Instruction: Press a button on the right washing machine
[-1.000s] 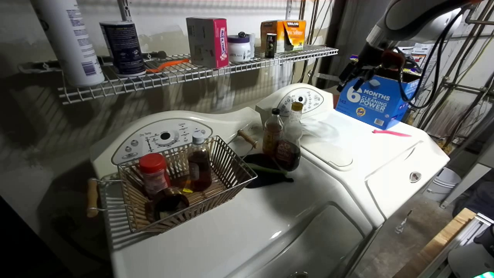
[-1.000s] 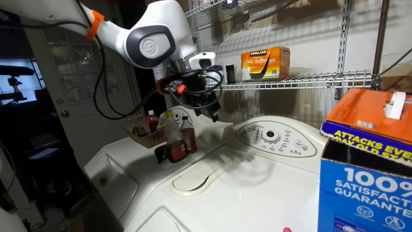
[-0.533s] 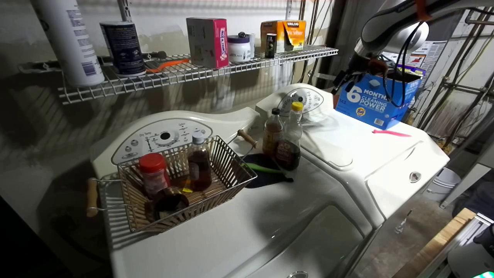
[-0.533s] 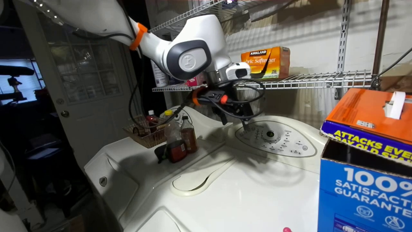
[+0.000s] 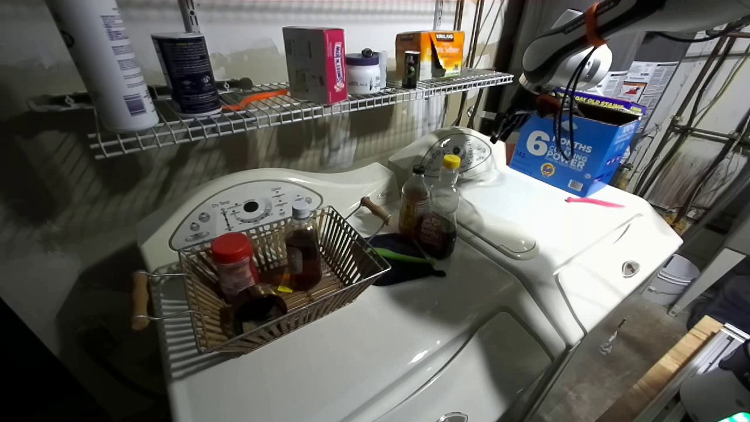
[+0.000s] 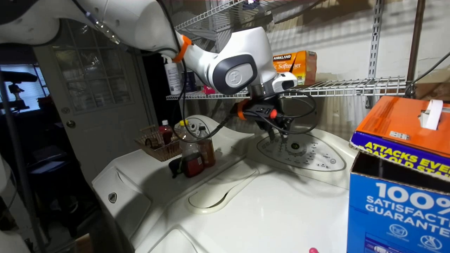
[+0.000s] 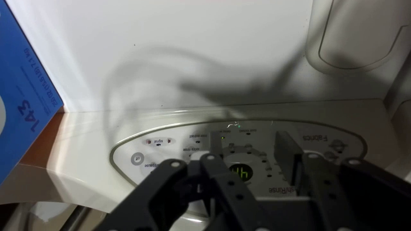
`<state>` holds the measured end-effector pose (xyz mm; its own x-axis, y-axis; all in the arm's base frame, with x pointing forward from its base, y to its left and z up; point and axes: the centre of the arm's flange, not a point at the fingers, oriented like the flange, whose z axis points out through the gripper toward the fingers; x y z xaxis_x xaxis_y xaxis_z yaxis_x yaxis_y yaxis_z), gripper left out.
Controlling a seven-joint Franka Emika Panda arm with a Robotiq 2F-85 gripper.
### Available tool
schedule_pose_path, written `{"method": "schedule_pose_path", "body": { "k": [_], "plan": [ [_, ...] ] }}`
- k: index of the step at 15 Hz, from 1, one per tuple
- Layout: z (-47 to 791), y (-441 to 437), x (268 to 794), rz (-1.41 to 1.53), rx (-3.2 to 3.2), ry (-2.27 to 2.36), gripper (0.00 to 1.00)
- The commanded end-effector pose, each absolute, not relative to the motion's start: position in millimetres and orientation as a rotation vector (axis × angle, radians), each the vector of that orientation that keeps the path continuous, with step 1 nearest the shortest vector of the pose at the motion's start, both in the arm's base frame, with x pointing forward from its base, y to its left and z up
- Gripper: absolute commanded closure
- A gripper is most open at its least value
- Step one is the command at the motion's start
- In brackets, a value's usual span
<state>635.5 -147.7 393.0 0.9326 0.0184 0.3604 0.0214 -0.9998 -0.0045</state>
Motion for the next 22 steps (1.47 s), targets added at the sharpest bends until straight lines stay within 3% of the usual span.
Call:
{"method": "schedule_pose_path", "body": {
  "k": [1,4,18,22],
  "plan": [
    [381,-168,675,-0.622,-3.058,-0.046,0.82],
    [370,-177,691,-0.646,-3.051,-0.045,0.99],
    [365,-177,690,-0.635,-3.064,-0.016,1.0],
    [355,-172,715,-0.629,-3.056,-0.077,1.0]
  ]
}}
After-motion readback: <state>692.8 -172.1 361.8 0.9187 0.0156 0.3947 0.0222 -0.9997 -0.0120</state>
